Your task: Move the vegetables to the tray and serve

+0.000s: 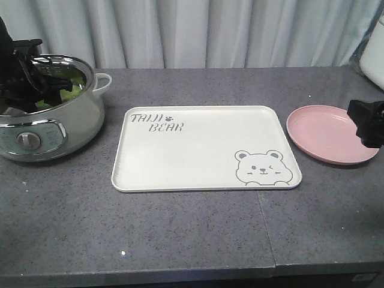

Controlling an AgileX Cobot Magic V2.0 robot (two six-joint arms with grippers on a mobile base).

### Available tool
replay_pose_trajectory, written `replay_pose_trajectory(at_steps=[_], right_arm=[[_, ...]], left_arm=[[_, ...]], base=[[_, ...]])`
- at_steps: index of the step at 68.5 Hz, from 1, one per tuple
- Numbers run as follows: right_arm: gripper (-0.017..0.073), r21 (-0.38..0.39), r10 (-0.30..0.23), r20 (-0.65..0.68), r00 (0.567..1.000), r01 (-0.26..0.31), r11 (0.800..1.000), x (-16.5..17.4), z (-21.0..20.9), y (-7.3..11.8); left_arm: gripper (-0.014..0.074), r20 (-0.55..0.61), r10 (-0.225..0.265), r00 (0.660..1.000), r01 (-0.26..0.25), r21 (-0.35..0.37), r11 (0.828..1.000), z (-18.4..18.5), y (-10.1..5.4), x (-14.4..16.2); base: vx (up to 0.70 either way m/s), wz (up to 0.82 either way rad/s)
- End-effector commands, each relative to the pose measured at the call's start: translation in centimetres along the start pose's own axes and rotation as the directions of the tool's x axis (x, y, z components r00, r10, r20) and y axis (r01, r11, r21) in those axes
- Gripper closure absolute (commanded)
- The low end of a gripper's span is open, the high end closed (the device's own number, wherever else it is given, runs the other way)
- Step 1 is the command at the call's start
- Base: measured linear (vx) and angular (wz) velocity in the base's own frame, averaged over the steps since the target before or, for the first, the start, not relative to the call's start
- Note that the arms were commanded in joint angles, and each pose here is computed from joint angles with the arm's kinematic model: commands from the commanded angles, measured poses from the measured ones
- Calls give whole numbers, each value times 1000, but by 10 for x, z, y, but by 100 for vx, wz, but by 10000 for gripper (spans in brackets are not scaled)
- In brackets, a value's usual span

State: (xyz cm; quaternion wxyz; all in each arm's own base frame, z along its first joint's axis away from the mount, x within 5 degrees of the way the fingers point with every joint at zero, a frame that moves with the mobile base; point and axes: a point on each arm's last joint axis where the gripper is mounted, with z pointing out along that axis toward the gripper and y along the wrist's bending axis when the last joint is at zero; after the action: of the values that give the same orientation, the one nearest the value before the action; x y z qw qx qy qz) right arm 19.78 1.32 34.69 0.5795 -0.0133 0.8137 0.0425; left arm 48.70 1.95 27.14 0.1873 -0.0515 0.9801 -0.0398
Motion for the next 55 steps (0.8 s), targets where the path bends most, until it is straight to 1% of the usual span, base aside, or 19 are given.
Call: replay_pose_trajectory(at_steps=[1, 9, 15, 22, 31, 44, 55], right_arm=[[-35, 8, -8, 113, 994, 8, 1000, -19, -6, 0], [-35, 8, -8, 113, 994, 8, 1000, -19, -6, 0], [-35, 8, -8, 113, 994, 8, 1000, -19, -6, 0], [-35, 7, -7, 111, 994, 7, 1000, -18, -6, 0], [-35, 7, -4, 110, 994, 4, 1000, -18, -6, 0], [-35, 7, -4, 110, 994, 4, 1000, -18, -6, 0], [-35, 6, -4, 105, 994, 4, 1000, -18, -6, 0]], left_arm=[[146, 64, 2, 998, -4, 24, 1000, -29, -6, -4], [169, 63, 1, 998, -3, 27, 1000, -29, -6, -4], [236, 63, 1, 998, -2, 28, 1000, -29, -6, -4], [376, 63, 1, 998, -2, 28, 1000, -29, -6, -4], [594, 63, 2, 998, -3, 24, 1000, -29, -6, -4], [601, 64, 10, 998, -12, 24, 1000, -29, -6, -4], [601, 103, 21, 994, -23, 24, 999, -40, -7, -6]], base=[[0, 0], [0, 0], [0, 0], [0, 0], [0, 0], [0, 0], [0, 0]])
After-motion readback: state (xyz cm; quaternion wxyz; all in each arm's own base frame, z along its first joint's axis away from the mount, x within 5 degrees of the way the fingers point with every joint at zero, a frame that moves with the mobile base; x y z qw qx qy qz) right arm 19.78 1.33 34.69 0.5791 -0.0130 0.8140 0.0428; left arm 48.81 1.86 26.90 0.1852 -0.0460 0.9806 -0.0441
